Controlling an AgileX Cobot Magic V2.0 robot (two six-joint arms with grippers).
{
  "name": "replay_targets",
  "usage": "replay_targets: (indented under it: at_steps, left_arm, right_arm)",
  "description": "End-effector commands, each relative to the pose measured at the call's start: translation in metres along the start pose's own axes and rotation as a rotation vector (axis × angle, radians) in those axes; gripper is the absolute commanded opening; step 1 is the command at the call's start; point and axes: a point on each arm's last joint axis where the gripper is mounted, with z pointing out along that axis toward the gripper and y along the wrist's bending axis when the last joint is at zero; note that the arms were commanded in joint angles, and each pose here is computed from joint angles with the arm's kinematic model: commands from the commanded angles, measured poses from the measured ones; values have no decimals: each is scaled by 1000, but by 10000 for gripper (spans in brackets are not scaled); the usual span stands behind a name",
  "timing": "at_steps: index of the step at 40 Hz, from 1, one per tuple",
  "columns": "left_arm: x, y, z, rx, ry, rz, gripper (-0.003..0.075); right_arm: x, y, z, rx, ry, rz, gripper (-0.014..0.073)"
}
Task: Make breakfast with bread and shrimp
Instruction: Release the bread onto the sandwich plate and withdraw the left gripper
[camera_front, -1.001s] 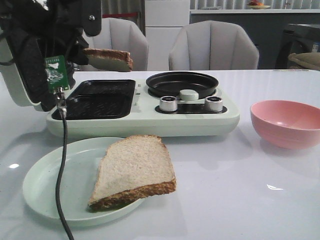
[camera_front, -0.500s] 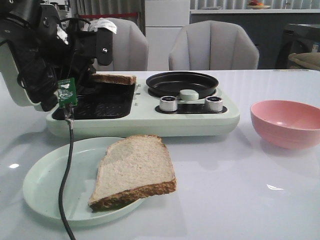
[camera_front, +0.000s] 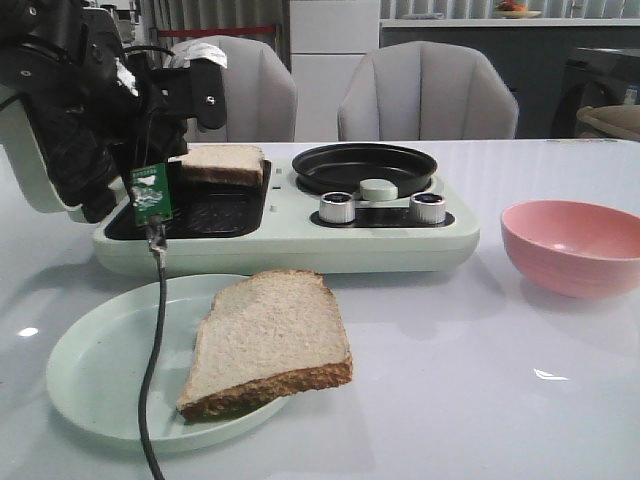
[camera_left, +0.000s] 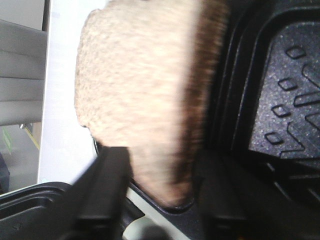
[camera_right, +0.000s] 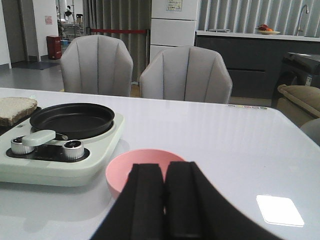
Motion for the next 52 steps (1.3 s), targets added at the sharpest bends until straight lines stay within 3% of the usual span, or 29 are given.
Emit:
replay_targets:
  at_steps: [1, 11, 23, 38, 46, 52]
  left_arm:
    - [-8, 28, -21, -77, -36, -62, 587]
    - [-21, 34, -36, -91, -60, -169, 603]
    - [-44, 51, -81, -104, -128, -472, 603]
    - [-50, 78, -167, -37, -173, -998, 603]
    - [-48, 83, -219, -22, -269, -1138, 603]
    - [-39, 73, -257, 1, -329, -1223, 603]
  right_arm:
    - [-10, 0, -2, -2, -103, -18, 141]
    - [-10, 0, -2, -2, -103, -18, 141]
    - [-10, 0, -2, -2, -103, -18, 141]
    - [-10, 0, -2, -2, -103, -18, 141]
    - [-10, 0, -2, -2, -103, -18, 141]
    - [-10, 0, -2, -2, -103, -18, 141]
